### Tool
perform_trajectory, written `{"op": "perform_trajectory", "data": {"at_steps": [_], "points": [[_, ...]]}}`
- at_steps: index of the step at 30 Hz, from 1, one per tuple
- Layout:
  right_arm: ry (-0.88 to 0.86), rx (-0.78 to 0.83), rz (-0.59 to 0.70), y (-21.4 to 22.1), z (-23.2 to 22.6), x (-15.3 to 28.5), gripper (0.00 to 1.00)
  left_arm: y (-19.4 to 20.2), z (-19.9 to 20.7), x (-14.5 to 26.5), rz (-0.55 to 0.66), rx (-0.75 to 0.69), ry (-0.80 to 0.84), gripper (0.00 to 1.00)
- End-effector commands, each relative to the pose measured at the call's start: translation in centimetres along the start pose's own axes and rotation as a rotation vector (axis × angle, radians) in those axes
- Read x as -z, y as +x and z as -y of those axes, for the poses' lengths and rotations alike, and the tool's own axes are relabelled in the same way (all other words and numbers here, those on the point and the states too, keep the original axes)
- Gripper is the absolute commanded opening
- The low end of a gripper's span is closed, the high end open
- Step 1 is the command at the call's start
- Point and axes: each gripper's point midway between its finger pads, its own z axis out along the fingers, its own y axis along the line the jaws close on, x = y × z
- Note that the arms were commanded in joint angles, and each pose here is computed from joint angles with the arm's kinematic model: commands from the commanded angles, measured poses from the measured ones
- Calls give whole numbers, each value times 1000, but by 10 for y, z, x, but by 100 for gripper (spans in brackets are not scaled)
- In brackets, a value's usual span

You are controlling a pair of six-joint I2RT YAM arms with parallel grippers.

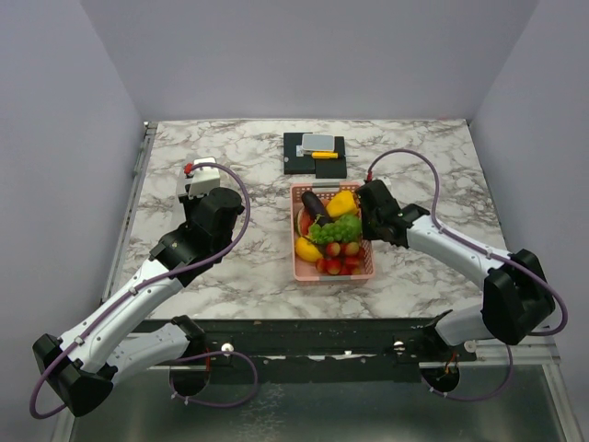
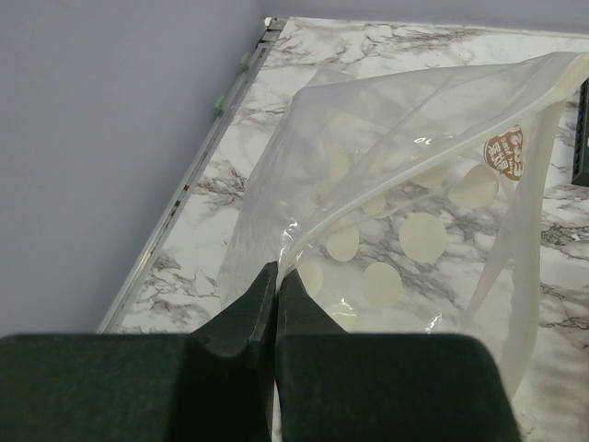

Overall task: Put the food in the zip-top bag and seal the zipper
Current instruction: Move the bin to the center of the board.

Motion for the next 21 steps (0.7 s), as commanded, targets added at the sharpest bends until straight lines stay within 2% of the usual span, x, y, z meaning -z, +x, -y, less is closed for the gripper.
{"op": "perform_trajectory", "data": {"at_steps": [1,5,7,15,21], "points": [[45,3,-10,-13,12,20,34,2,3,-2,-5,-6,13,0],[0,-27,33,-36,5,41,48,3,4,-2,-6,-6,16,0],[-36,-46,48,-46,-1,52,51,3,4,-2,-7,-7,17,0],[-255,-76,117,-72,-53,97,54,1,4,-1,-4,1,24,0],[-301,-14,131,-74,-103,115,55,1,4,-1,-5,1,26,0]]}}
